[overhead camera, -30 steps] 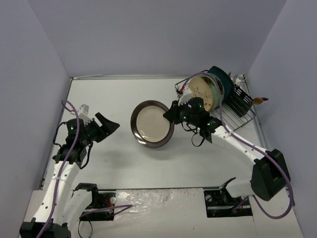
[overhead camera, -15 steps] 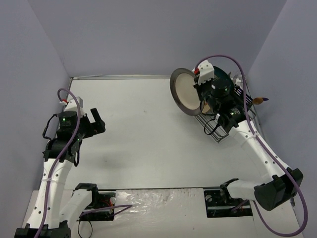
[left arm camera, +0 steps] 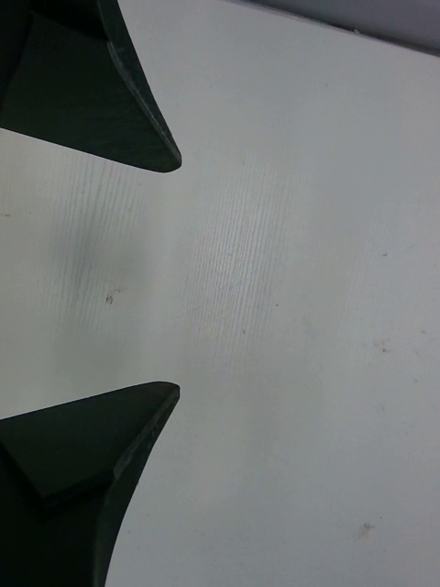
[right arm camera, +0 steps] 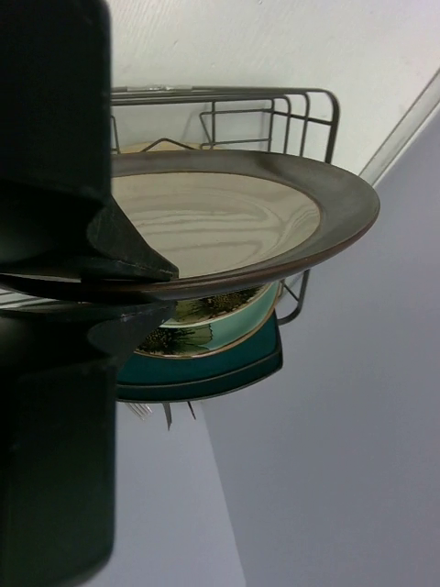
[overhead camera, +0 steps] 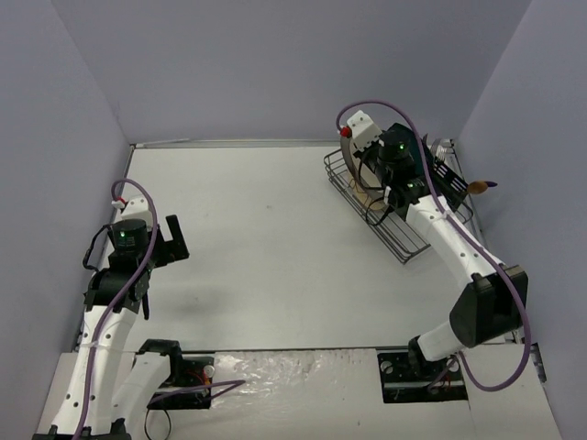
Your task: Load the plates into the dish rack
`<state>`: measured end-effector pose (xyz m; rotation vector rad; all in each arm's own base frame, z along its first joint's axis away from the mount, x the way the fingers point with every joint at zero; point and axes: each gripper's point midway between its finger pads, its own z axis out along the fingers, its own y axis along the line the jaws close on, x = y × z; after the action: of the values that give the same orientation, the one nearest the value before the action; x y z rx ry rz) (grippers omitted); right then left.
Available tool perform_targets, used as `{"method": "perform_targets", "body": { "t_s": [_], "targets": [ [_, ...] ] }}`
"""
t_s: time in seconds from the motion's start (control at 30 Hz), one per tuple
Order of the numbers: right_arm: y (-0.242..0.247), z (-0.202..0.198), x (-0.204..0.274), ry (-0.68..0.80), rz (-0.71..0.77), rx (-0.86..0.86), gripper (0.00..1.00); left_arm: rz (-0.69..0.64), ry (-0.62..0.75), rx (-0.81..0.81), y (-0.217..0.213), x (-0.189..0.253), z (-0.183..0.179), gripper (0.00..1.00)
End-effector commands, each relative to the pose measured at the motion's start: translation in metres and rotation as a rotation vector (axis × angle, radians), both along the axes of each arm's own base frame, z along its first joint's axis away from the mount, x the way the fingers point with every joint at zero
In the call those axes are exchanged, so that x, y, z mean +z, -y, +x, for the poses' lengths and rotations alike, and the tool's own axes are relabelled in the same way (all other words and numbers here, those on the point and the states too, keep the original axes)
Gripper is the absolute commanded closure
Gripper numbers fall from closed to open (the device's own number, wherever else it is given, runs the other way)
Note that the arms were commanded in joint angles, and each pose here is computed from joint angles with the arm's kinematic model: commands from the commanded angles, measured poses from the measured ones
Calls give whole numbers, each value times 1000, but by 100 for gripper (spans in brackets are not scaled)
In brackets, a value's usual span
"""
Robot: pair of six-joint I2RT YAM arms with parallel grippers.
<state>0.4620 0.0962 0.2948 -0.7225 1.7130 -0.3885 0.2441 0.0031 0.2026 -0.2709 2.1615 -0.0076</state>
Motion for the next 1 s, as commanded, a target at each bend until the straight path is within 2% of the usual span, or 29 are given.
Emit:
{"method": "perform_targets", "body": {
  "t_s": [0.0, 0.17, 0.27, 0.7, 0.97],
  "targets": [
    [6, 20, 108, 341, 65, -16, 100, 39, 82, 34, -10, 23, 6, 3],
    [5, 36, 73, 281, 65, -13, 100, 33, 70, 27, -8, 20, 8, 3],
    [6, 37, 68, 277, 89, -13, 100, 31, 71, 23, -7, 20, 7, 3],
    [3, 18, 142, 420, 137, 49, 100, 31, 69, 22, -7, 20, 7, 3],
    [8, 20, 138, 414, 130, 42, 100, 31, 68, 21, -7, 20, 7, 3]
  ]
}}
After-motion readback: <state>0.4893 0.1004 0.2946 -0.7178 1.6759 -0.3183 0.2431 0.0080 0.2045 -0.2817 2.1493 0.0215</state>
